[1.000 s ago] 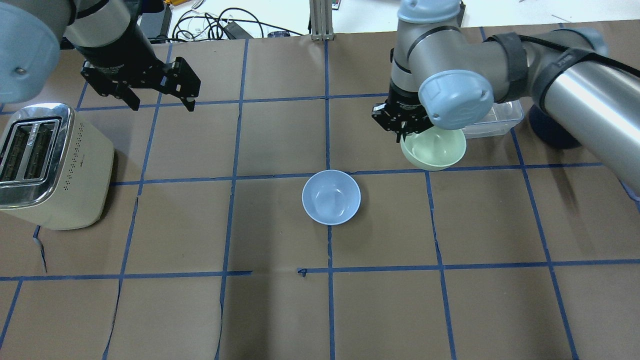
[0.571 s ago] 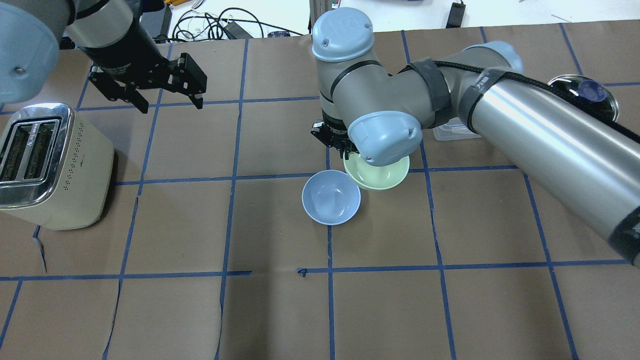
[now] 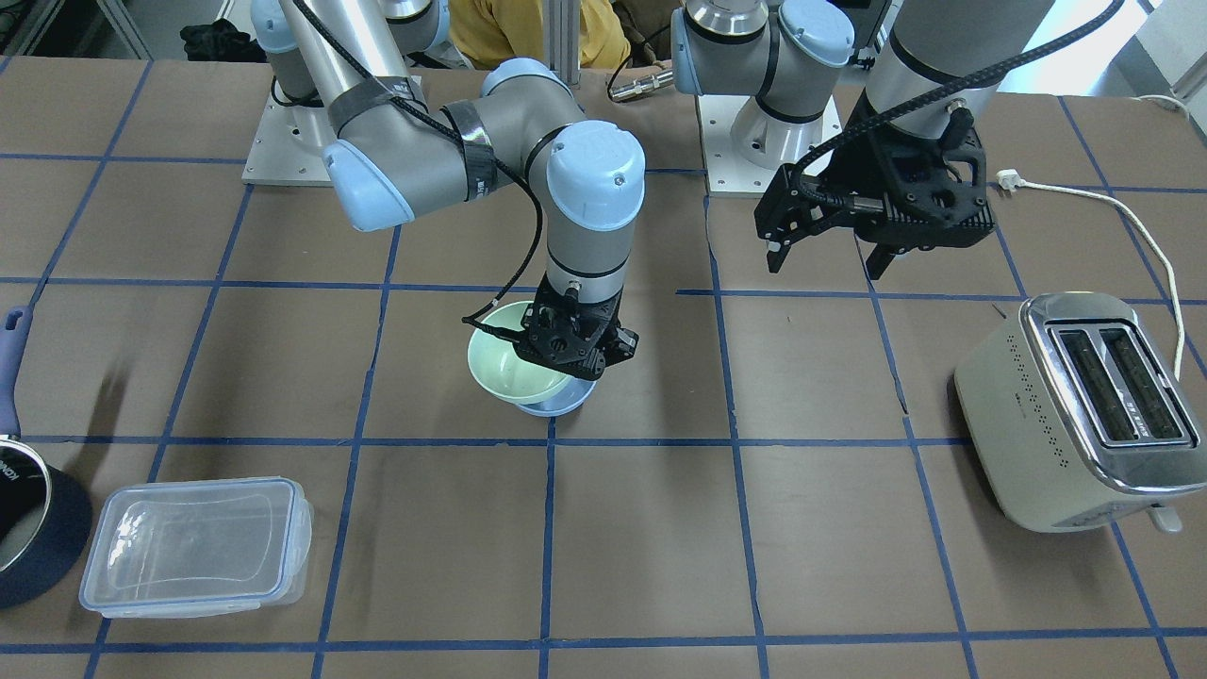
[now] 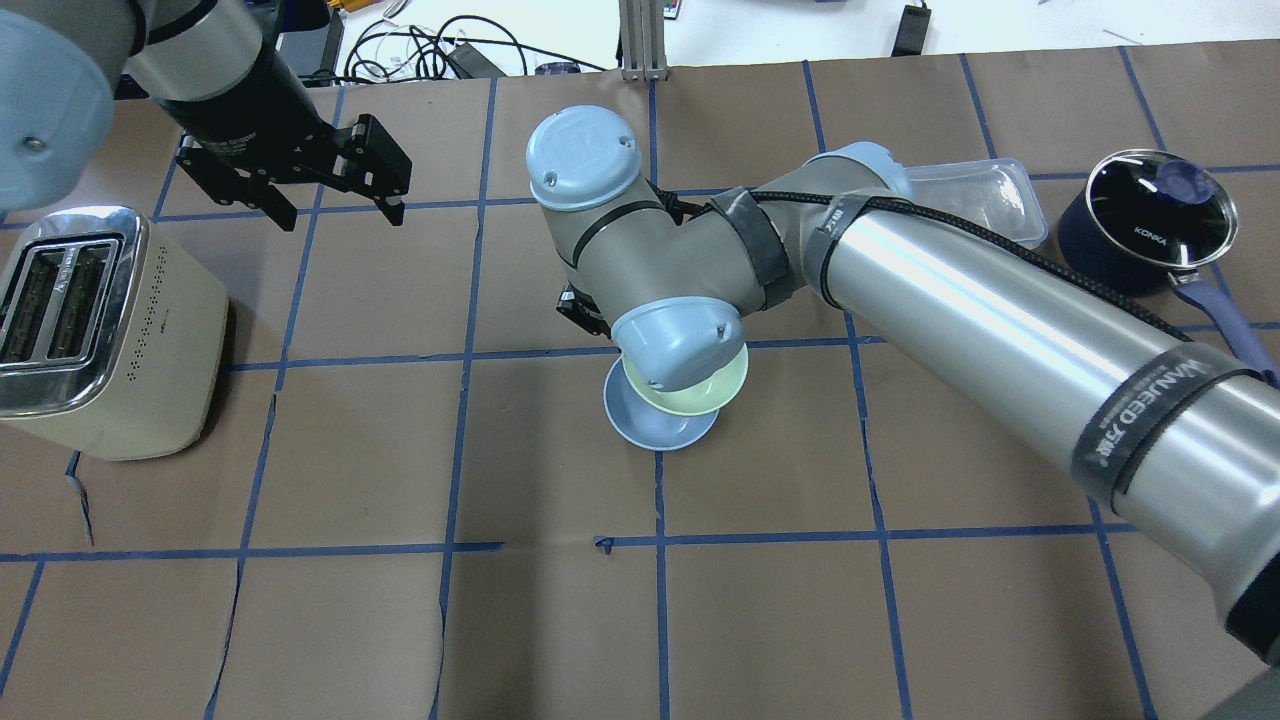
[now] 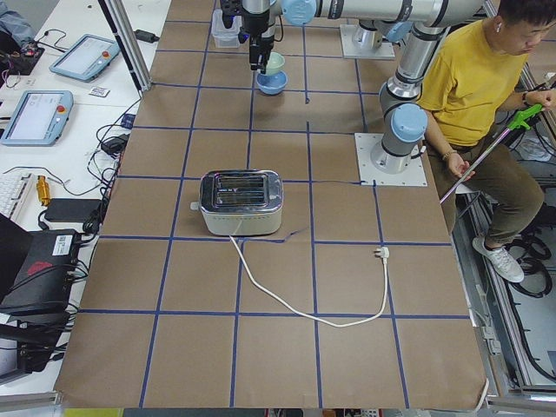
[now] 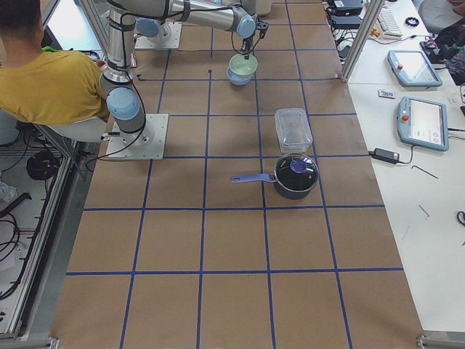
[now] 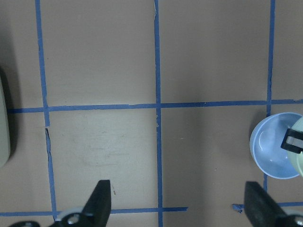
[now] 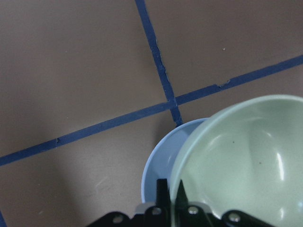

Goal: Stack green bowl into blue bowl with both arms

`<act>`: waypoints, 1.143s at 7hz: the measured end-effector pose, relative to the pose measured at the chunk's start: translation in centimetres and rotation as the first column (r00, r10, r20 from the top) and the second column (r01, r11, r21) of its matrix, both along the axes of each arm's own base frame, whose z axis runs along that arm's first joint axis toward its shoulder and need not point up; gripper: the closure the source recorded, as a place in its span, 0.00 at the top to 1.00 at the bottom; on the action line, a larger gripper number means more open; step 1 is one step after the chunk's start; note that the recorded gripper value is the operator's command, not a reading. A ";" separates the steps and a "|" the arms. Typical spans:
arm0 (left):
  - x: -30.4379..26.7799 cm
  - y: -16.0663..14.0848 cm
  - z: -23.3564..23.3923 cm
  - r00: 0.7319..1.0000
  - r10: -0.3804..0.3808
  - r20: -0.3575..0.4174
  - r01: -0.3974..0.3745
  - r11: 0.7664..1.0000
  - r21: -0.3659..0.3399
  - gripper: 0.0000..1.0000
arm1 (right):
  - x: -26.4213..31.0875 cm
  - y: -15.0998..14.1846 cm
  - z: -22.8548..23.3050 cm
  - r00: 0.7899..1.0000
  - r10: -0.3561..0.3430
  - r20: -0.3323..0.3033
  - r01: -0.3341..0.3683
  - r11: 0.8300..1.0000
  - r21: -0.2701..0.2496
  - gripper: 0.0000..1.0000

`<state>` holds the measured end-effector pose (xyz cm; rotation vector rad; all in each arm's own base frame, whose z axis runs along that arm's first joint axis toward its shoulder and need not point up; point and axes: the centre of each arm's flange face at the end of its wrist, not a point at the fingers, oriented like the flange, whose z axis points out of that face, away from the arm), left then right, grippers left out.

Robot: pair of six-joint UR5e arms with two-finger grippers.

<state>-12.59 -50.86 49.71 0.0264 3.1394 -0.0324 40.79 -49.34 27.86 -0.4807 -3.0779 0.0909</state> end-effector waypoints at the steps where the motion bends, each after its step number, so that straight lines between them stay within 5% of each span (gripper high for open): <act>1: 0.0 0.0 0.0 1.000 0.000 0.000 0.000 1.000 0.002 1.00 | 0.3 0.0 -0.5 1.000 0.001 0.003 -0.001 1.000 0.005 0.10; 2: 0.0 0.0 -0.1 1.000 0.000 0.000 0.000 1.000 0.003 1.00 | 0.4 0.0 -0.8 1.000 0.003 0.003 -0.003 1.000 0.011 0.99; 5: 0.0 0.1 -0.1 1.000 -0.001 0.001 0.001 1.000 0.004 1.00 | 0.6 -0.3 -0.6 1.000 0.004 0.005 -0.004 1.000 0.003 1.00; 8: 0.0 0.1 -0.1 1.000 -0.001 0.001 0.001 1.000 0.004 1.00 | -3.1 -4.1 4.5 1.000 0.015 -0.005 -0.015 1.000 -0.004 1.00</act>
